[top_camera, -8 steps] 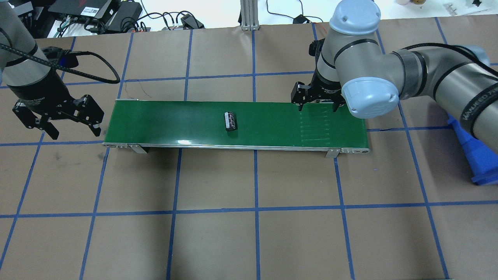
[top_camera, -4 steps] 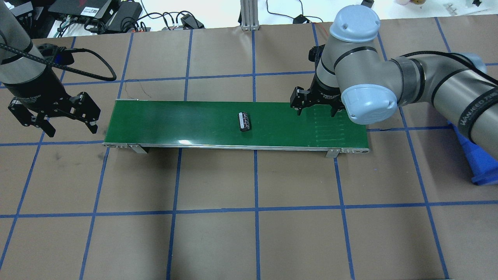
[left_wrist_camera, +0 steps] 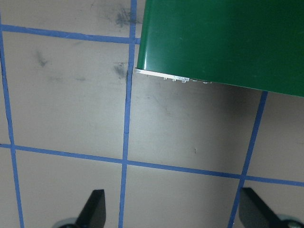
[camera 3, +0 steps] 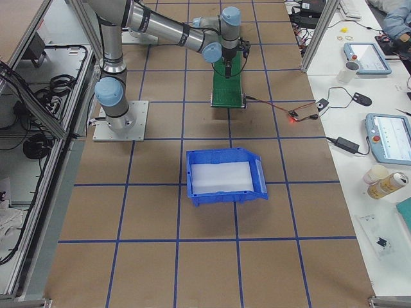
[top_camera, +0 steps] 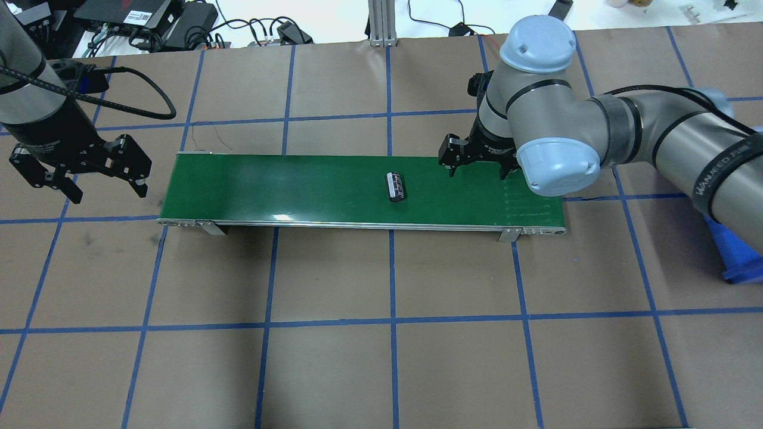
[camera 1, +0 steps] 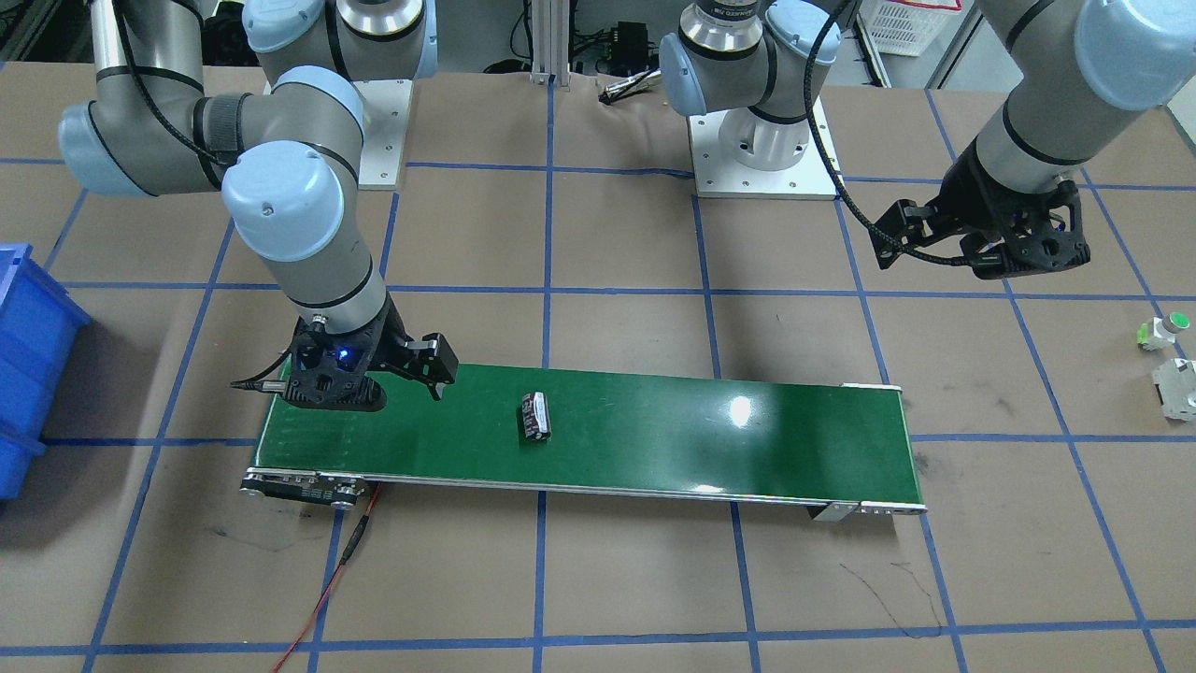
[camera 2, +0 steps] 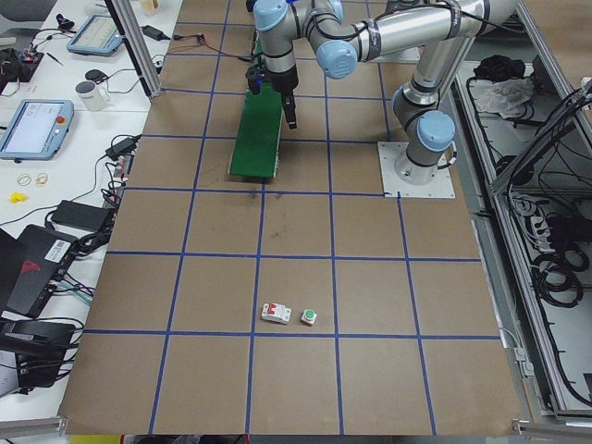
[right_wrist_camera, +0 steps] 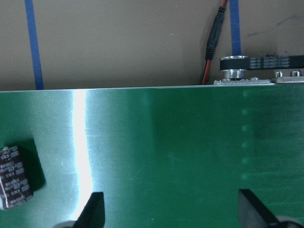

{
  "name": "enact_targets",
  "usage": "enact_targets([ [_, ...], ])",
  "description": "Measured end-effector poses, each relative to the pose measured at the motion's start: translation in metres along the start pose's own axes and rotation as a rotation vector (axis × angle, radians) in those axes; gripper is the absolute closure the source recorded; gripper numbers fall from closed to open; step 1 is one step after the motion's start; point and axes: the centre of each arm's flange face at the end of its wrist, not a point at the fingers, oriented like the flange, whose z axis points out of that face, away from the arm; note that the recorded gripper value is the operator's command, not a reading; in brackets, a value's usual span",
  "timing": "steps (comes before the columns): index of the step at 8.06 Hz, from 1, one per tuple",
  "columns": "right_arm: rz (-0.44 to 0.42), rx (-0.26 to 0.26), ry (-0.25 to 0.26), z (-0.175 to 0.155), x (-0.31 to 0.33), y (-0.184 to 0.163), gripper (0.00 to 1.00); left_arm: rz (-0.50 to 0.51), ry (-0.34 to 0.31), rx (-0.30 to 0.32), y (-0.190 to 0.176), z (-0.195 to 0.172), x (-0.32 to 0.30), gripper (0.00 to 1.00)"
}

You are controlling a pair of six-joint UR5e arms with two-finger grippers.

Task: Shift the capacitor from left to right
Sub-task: 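Lower the right gripper and grasp the capacitor on the belt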

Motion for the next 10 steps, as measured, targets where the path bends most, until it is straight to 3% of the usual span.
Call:
enact_targets([
  [4,0.003,0.002,-0.001,0.013,-0.025,0.007,0.04,0.014,-0.013,0.005,0.003,-0.004,-0.003,0.0],
  [6,0.002,-0.001,0.006,0.019,-0.03,0.008,0.03,0.031,-0.077,0.001,0.007,-0.006,-0.016,0.0],
  [8,-0.003,-0.007,0.016,0.023,-0.031,0.008,0.03,0.024,-0.094,-0.007,0.005,-0.004,-0.034,0.0],
  [10,-0.008,-0.01,0.02,0.025,-0.031,0.008,0.12,0.027,-0.069,0.033,-0.001,-0.007,-0.042,0.0],
])
